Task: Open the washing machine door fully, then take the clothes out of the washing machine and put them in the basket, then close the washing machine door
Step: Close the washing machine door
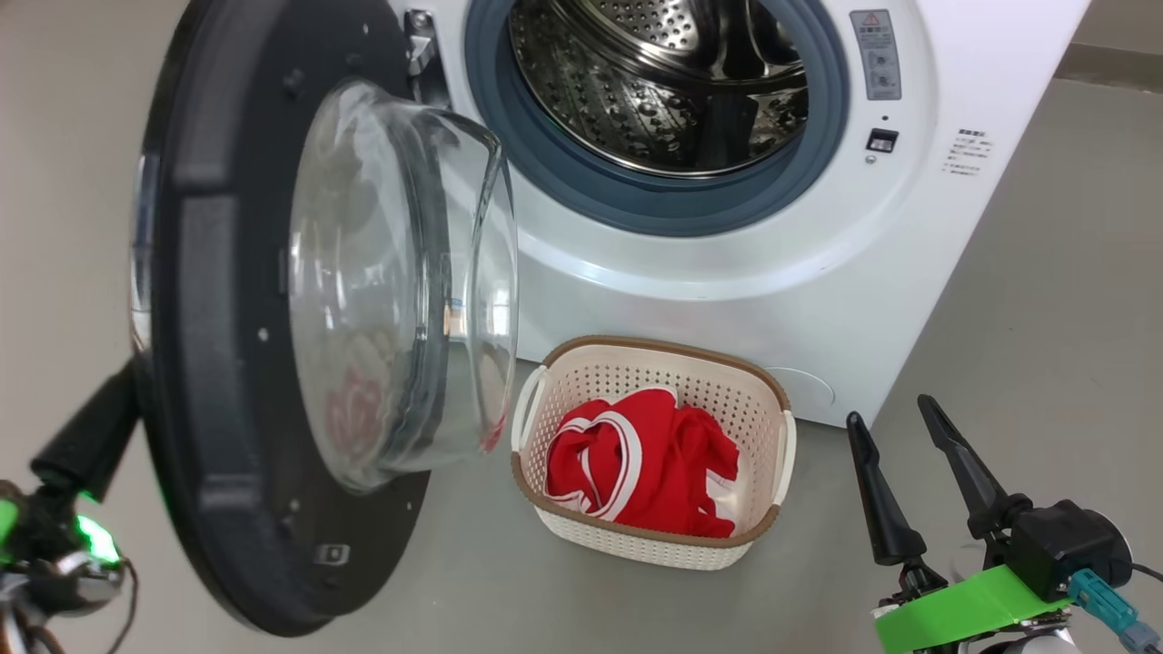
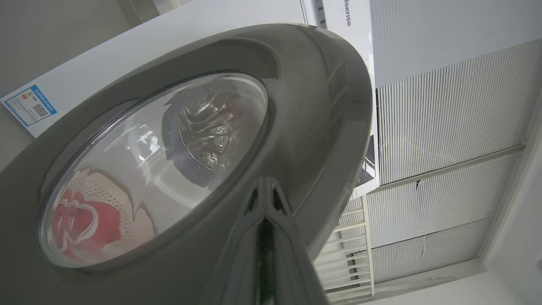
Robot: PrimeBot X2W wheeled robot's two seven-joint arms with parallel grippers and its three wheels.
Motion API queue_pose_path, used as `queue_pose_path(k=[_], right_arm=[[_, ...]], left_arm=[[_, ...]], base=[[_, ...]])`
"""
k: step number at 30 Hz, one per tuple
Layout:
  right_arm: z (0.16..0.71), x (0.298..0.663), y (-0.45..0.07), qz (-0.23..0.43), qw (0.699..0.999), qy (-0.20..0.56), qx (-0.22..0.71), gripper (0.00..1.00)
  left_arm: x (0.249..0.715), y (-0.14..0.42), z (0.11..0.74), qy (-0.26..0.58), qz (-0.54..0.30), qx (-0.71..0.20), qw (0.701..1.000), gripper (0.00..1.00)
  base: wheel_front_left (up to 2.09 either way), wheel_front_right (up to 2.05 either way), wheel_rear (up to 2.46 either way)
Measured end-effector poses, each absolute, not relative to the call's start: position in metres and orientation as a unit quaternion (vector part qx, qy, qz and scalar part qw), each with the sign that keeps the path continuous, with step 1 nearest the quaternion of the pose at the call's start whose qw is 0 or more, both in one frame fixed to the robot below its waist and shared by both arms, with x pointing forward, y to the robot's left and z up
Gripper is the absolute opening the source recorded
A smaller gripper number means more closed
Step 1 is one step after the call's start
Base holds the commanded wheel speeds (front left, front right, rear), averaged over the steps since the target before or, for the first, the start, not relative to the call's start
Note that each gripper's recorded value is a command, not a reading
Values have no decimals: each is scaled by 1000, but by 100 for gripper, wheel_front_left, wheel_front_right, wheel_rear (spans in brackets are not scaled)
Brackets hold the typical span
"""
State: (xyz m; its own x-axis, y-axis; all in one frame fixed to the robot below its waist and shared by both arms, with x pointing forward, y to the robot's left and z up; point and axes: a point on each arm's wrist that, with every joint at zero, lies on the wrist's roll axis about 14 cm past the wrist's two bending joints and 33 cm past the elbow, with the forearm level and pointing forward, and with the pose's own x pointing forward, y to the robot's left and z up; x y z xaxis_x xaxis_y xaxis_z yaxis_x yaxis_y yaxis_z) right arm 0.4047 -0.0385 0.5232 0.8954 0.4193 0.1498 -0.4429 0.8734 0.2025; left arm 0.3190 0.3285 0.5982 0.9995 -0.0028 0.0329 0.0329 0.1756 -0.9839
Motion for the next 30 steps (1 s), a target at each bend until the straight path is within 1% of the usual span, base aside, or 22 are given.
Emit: queue_pose_path(k=[6, 17, 23, 30], right_arm=[[524, 404, -48, 210, 969, -53, 116, 100], [526, 400, -69, 182, 975, -58, 117, 100], [525, 398, -78, 169, 977, -58, 116, 100], [524, 397, -89, 155, 979, -58, 116, 100]], left_arm=[[326, 302, 597, 9, -40, -644, 764, 0], [340, 256, 596, 35, -95, -668, 737, 0], [347, 236, 594, 49, -110, -667, 735, 0], [356, 213, 593, 58, -133, -673, 725, 0]], base=[[0, 0, 0], [0, 0, 0], [0, 0, 0], [0, 0, 0]])
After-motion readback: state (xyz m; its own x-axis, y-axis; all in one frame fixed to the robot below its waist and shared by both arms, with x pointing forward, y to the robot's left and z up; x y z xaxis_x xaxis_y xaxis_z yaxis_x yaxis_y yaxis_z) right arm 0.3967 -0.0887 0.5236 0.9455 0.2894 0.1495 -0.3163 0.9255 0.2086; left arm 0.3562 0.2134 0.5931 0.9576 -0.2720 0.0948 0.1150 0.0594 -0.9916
